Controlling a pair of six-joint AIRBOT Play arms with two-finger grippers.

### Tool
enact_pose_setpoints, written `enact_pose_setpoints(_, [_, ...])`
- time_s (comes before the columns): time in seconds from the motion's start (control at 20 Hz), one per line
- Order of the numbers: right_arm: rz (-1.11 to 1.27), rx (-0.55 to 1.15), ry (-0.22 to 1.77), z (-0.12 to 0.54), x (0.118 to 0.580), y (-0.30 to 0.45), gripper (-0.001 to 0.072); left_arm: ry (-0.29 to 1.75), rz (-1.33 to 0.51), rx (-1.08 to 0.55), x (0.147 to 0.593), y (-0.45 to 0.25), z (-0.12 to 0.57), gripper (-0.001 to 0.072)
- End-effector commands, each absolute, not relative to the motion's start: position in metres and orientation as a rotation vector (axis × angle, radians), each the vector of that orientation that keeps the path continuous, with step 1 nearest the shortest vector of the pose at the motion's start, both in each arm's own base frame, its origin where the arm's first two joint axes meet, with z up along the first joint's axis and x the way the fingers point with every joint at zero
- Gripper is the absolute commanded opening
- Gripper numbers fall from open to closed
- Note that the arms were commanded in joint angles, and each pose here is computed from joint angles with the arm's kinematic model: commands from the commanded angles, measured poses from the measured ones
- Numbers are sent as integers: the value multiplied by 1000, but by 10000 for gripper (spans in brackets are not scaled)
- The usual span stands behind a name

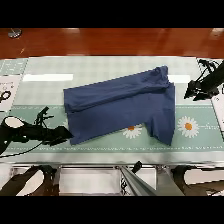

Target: Fold the shirts.

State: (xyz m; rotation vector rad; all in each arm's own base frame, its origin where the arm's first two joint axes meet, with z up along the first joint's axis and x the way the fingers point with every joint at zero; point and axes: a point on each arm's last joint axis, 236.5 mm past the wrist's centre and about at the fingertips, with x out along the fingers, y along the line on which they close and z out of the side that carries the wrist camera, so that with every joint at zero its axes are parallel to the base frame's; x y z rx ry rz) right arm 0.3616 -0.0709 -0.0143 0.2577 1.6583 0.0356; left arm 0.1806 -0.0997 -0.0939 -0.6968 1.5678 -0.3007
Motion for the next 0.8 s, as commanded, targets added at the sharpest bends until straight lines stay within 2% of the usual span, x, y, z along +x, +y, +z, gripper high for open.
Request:
enact_pose_setpoints(0.0, [49, 280, 1635, -15, 365, -67, 539, 1489, -257, -756, 197, -104, -99, 557])
enact_pose_setpoints(0.05, [49, 280, 1636, -15, 365, -67, 538, 1457, -255, -782, 206, -110, -98, 531])
enact_pose_setpoints(0.1, [50, 281, 1636, -15, 365, -67, 538, 1432, -254, -804, 214, -115, -98, 445])
enact_pose_setpoints(0.15, [50, 281, 1636, -15, 365, -67, 539, 1409, -249, -826, 222, -121, -99, 420])
enact_pose_setpoints(0.25, [50, 281, 1637, -15, 365, -67, 539, 1392, -242, -871, 231, -133, -102, 420])
enact_pose_setpoints(0.3, [50, 281, 1637, -15, 364, -67, 539, 1402, -238, -881, 231, -137, -106, 356])
enact_pose_setpoints(0.35, [53, 279, 1639, -15, 364, -67, 539, 1413, -231, -880, 230, -138, -110, 116])
enact_pose_setpoints(0.4, [57, 272, 1642, -16, 363, -67, 539, 1418, -231, -879, 230, -138, -111, 23])
enact_pose_setpoints(0.55, [47, 305, 1661, -30, 342, -71, 544, 1404, -241, -873, 231, -138, -108, 23])
enact_pose_setpoints(0.75, [55, 532, 1518, -47, 317, -67, 553, 1393, -280, -845, 230, -140, -103, 23])
